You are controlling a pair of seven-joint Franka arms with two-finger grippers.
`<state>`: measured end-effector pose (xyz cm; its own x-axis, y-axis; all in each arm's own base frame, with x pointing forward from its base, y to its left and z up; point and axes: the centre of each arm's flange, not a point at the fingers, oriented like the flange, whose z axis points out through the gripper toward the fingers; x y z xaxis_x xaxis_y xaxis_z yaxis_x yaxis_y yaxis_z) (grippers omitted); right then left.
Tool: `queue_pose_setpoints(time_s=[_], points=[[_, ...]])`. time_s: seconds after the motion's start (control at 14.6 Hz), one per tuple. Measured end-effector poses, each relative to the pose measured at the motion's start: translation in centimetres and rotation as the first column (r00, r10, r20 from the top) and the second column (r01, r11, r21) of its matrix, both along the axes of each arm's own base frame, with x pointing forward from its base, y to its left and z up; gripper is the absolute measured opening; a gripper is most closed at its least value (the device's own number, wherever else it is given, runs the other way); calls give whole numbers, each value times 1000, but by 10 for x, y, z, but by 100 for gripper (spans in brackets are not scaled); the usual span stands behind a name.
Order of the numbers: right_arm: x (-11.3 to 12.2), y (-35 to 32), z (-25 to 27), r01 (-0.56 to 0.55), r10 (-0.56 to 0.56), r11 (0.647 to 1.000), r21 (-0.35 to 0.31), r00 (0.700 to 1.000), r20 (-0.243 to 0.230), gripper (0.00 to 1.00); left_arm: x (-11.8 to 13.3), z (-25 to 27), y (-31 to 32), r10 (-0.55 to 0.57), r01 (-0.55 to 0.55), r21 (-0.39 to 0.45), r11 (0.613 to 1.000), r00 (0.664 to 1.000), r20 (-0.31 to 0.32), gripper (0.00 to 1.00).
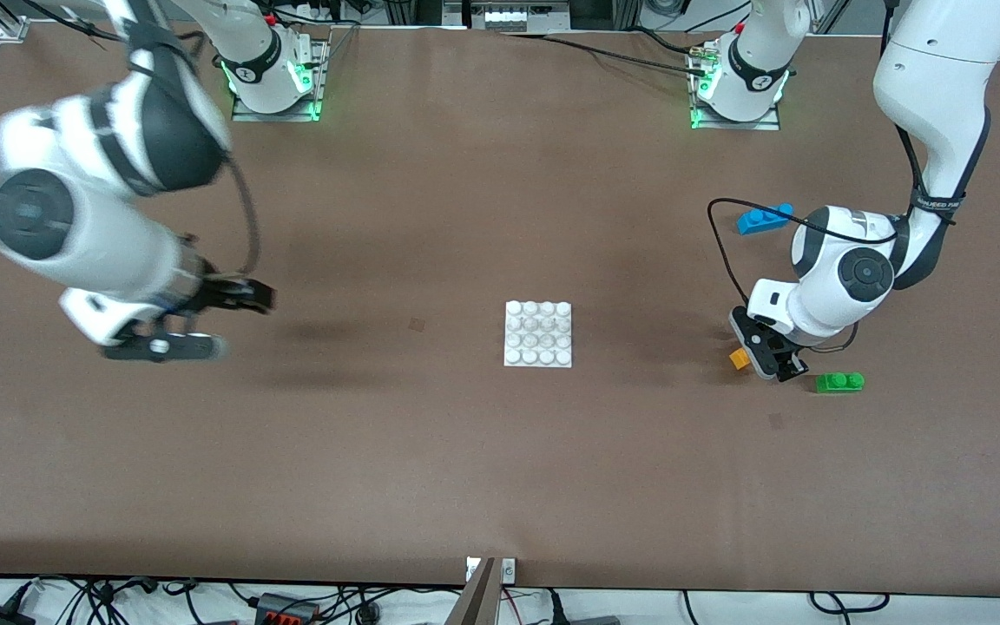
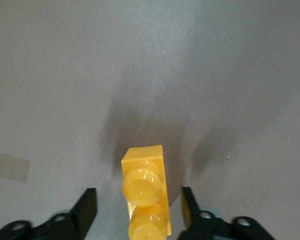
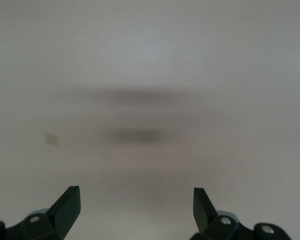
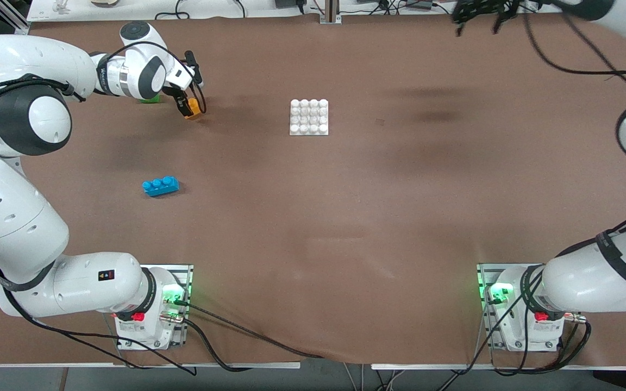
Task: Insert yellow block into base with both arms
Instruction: 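Lift the yellow block with the left gripper while the right gripper withdraws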
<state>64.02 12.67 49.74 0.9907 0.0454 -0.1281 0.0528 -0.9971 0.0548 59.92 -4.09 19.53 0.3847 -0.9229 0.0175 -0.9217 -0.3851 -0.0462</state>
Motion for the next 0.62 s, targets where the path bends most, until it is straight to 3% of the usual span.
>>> queue_pose_setpoints(time_s=[0.14,0.27,0.41,0.48,0.62], points=[[-9,-47,26,-30,30,999,13,999,-23,100,0,0,-1,-4,4,-1,1000,1000,1,67],[-17,-80,43,-38,39,999,30,999,-36,100,0,1,-2,-9,9,-1,1000,1000,3,45],[-25,-109,55,-42,44,998,50,999,-29,100,1,1,-2,-20,21,-1,1000,1000,6,42],[-32,-123,58,-36,37,998,53,999,-18,100,1,2,-3,-23,23,-1,1000,1000,7,34],[-50,-151,57,-4,3,999,53,1000,13,100,2,2,-3,-25,25,-1,1000,1000,8,34]])
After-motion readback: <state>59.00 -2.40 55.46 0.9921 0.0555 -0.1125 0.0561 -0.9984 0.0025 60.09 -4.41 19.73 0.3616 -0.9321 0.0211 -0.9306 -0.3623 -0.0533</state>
